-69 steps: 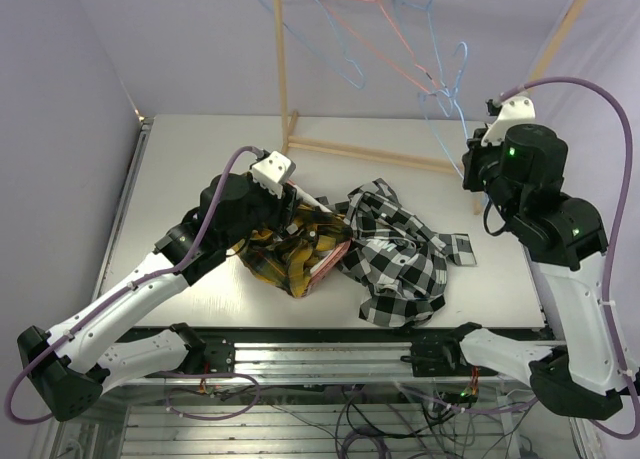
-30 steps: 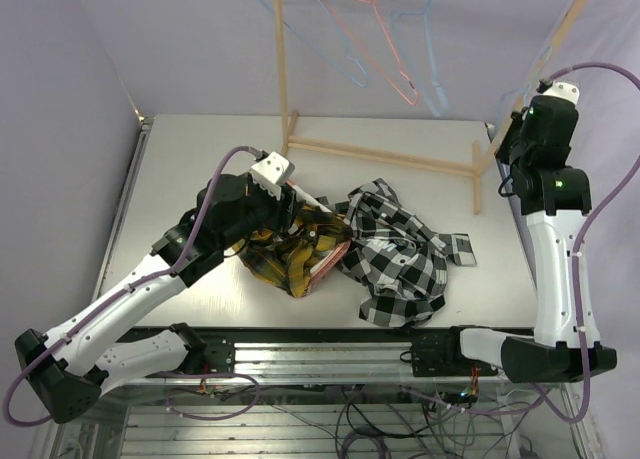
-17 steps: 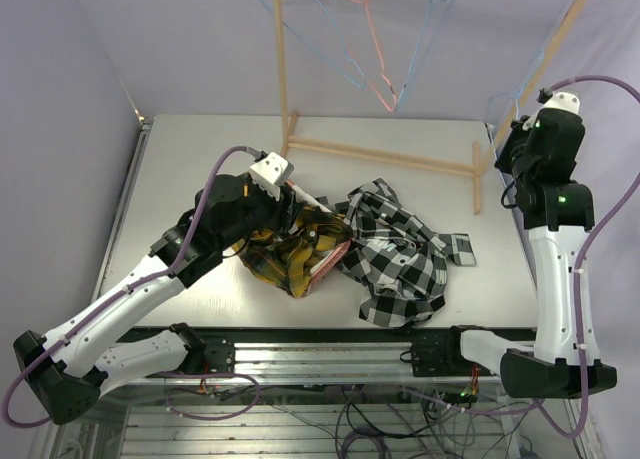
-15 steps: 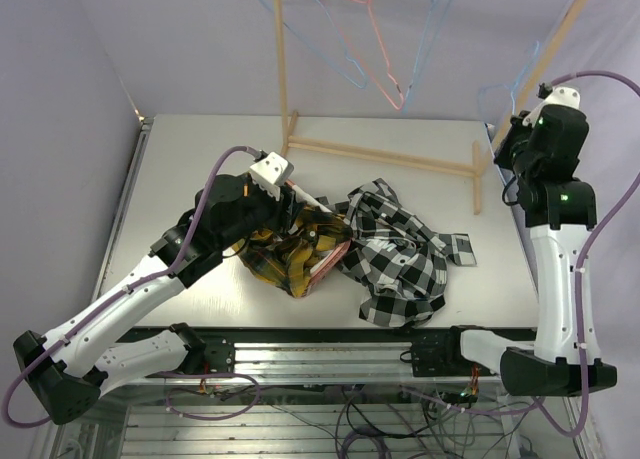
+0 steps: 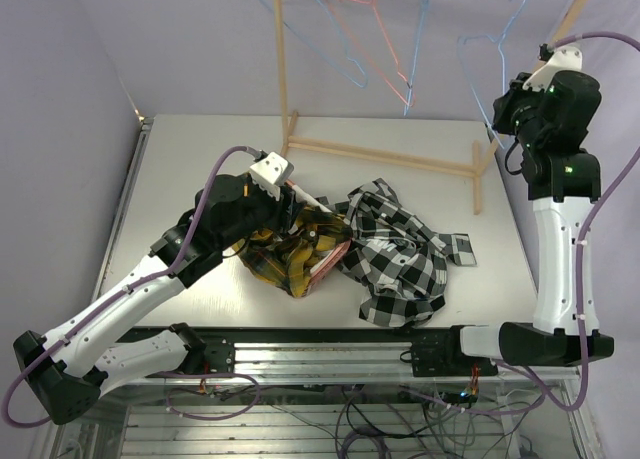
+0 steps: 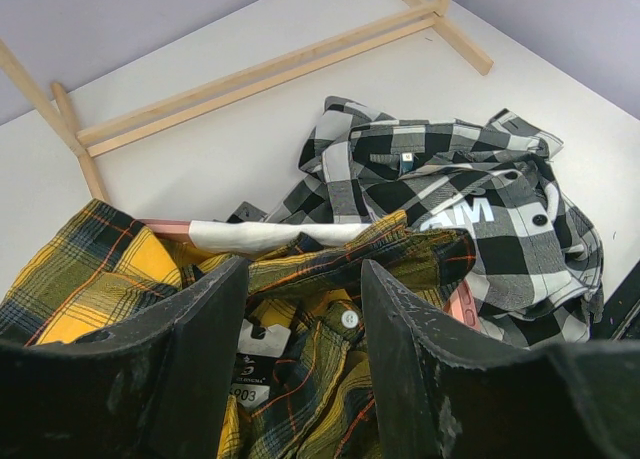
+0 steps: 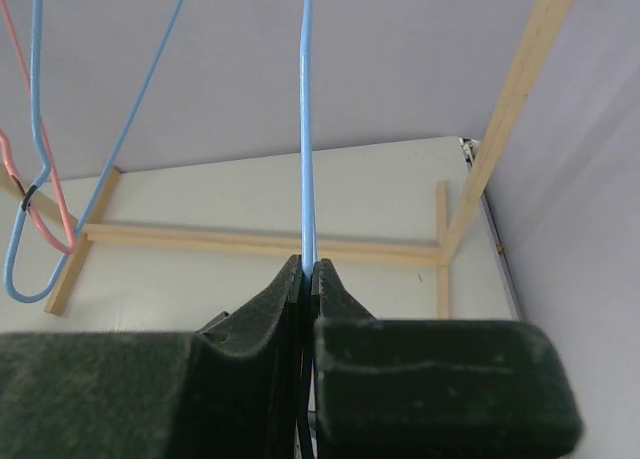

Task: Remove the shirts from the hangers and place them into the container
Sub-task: Place the hanger at the clothesline.

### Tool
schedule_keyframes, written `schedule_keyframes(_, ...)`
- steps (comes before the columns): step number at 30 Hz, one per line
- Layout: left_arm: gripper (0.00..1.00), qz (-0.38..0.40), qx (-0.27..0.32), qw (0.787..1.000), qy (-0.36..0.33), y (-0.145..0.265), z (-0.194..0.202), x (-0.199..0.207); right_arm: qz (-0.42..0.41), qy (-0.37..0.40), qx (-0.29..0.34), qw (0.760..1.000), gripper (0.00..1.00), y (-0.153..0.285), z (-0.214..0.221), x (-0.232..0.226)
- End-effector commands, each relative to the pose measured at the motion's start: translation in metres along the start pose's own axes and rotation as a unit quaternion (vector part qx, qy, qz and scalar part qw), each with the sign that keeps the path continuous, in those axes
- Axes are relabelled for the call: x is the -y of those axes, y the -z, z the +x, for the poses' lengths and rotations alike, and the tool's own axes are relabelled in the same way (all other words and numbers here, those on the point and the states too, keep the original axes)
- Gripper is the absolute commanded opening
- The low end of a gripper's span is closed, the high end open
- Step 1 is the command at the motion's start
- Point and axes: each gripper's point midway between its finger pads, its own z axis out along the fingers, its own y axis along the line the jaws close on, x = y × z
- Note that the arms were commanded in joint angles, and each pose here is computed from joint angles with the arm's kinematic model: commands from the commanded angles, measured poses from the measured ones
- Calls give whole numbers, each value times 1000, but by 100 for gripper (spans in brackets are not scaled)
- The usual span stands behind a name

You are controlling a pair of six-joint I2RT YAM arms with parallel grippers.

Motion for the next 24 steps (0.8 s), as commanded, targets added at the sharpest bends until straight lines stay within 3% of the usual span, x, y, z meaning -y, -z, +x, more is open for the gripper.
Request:
schedule_keyframes(1,60,-4,25,1000,0,2,-14,-3,-5,5,37,999,0,4,-22,-1)
schedule_keyframes(11,60,-2,19,1000,0,0,-11,-2,11,-1,78,997,0,23,-51,4)
schedule_keyframes(24,61,-6,11,1000,-2,-3,-7,-4,-2,2,77,997,0,3,-70,-2)
